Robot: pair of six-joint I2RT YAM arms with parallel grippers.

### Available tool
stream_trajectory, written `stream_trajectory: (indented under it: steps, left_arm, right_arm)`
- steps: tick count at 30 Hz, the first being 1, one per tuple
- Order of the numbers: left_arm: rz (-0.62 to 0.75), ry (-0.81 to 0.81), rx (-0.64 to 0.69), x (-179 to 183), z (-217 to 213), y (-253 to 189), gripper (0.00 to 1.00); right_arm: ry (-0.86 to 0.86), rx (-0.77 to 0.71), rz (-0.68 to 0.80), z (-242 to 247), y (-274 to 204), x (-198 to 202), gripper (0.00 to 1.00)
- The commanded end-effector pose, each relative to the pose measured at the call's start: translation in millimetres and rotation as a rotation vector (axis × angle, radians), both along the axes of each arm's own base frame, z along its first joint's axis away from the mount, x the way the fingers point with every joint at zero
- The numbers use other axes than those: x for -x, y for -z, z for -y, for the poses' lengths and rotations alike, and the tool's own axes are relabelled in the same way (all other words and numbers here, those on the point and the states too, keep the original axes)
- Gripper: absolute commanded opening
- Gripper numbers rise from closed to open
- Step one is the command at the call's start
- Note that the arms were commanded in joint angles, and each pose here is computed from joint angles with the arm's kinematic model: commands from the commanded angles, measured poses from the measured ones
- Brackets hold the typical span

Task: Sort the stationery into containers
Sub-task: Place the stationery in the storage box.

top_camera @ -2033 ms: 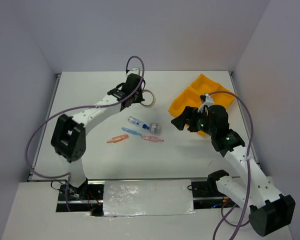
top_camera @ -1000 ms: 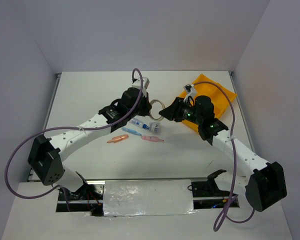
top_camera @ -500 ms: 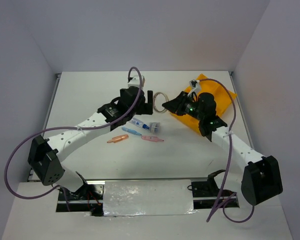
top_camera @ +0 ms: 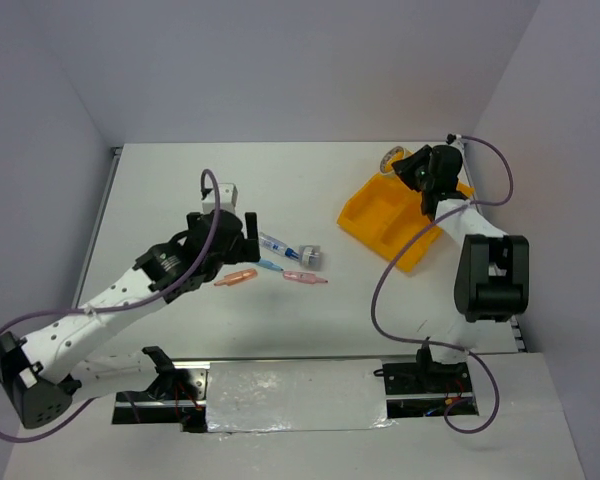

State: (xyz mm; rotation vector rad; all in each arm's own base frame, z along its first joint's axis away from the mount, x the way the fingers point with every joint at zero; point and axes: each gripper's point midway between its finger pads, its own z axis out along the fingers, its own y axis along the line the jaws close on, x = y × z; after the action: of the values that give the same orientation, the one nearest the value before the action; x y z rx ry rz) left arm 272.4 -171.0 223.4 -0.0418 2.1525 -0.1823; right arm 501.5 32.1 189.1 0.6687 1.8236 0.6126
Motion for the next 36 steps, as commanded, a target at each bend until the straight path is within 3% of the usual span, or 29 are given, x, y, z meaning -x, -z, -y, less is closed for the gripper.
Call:
stream_trajectory:
  steps: [1,6,16,19,20,25,28,30,31,32,33,36]
  left_arm:
    - [-0.029,0.049,0.007,21,-4,18,0.99]
    - [-0.064,0.127,0.046,42,3,26,0.99]
    - [-0.036,0.212,0.08,48,20,13,0.99]
    - [-0.044,0.217,0.076,50,20,15,0.99]
    - [-0.044,0.222,0.08,51,21,14,0.99]
    - [-0.033,0.25,0.1,57,22,9,0.99]
    - [-0.027,0.265,0.102,60,22,4,0.99]
    - [-0.017,0.274,0.111,62,21,-1,0.99]
    - [-0.014,0.277,0.113,63,21,-1,0.99]
    - [-0.004,0.281,0.122,64,21,-5,0.99]
    - [-0.004,0.288,0.124,65,21,-5,0.99]
    - [0.0,0.293,0.132,65,22,-5,0.99]
  right_arm:
    - [0.07,-0.025,0.029,22,-10,-28,0.03]
    - [0.079,-0.026,0.017,44,0,-53,0.05]
    - [0.073,-0.022,-0.042,66,25,-61,0.12]
    - [0.047,-0.02,-0.05,66,29,-65,0.18]
    - [0.04,-0.017,-0.058,66,34,-66,0.26]
    - [-0.019,-0.025,-0.064,58,37,-74,0.28]
    - [-0.018,-0.026,-0.074,59,38,-74,0.41]
    - [-0.016,-0.02,-0.082,60,37,-75,0.56]
    - [-0.005,-0.018,-0.103,61,41,-73,0.69]
    - [-0.001,-0.014,-0.104,64,39,-73,0.76]
    - [0.002,-0.013,-0.107,64,38,-72,0.95]
    - [0.003,-0.005,-0.09,64,25,-70,1.0]
